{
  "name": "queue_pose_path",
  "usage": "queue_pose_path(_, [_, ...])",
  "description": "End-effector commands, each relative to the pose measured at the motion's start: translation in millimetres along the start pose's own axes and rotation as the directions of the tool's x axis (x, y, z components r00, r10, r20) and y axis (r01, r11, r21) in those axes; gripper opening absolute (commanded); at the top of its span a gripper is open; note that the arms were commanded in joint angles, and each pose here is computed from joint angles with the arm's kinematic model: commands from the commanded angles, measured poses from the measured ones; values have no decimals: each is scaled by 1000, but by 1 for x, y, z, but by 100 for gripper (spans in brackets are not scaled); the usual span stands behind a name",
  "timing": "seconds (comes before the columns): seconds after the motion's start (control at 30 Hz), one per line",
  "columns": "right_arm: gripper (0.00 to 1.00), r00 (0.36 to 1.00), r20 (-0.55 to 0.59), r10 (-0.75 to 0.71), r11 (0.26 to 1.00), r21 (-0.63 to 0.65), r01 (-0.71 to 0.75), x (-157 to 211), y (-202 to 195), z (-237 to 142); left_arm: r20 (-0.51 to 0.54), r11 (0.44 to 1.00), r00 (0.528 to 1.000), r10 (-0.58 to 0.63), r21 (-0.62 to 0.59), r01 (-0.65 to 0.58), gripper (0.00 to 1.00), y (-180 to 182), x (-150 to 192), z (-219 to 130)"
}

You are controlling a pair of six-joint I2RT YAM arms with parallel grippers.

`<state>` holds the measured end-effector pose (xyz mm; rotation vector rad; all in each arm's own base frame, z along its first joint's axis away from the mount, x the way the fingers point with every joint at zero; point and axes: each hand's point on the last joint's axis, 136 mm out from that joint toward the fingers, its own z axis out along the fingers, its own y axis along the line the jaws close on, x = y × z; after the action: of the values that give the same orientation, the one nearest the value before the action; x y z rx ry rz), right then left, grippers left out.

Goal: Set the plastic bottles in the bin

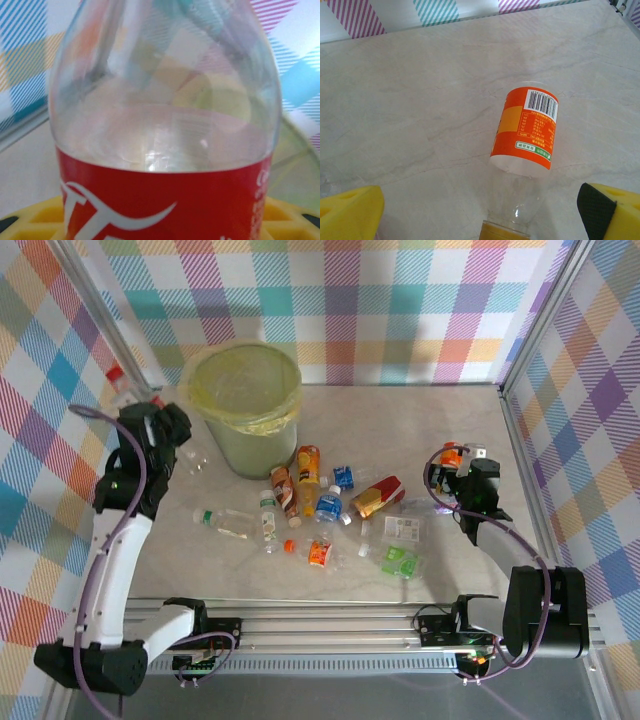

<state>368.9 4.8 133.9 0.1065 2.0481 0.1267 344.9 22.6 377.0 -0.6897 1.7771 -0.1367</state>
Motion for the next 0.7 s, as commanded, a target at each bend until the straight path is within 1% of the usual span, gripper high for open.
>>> queue_pose_path(0.0, [100,1000,17,0,1000,-18,1,-11,5,1,130,986,989,67,146,-86,22,-49,-49,3])
queue_pose_path(0.17, [100,1000,18,1,1000,-20,0,-11,5,2,238,936,968,76,317,-151,21,-114,-87,25])
queue_pose_path(0.27, [100,1000,11,2,1000,-20,-1,-9,5,3,273,902,956,104,380,-206,20,-145,-96,43])
queue_pose_path(0.33, [100,1000,11,2,1000,-23,-2,-9,6,3,297,875,946,133,412,-253,19,-163,-96,56])
queue_pose_path(0.43, [100,1000,11,5,1000,-24,-5,-9,6,4,309,836,934,180,453,-310,17,-185,-85,79])
queue_pose_path(0.5, [100,1000,7,6,1000,-28,-5,-8,6,4,302,801,927,223,486,-351,17,-201,-71,93])
queue_pose_path(0.67, [100,1000,2,8,999,-34,-8,-7,8,6,276,686,886,372,561,-463,17,-237,-18,120])
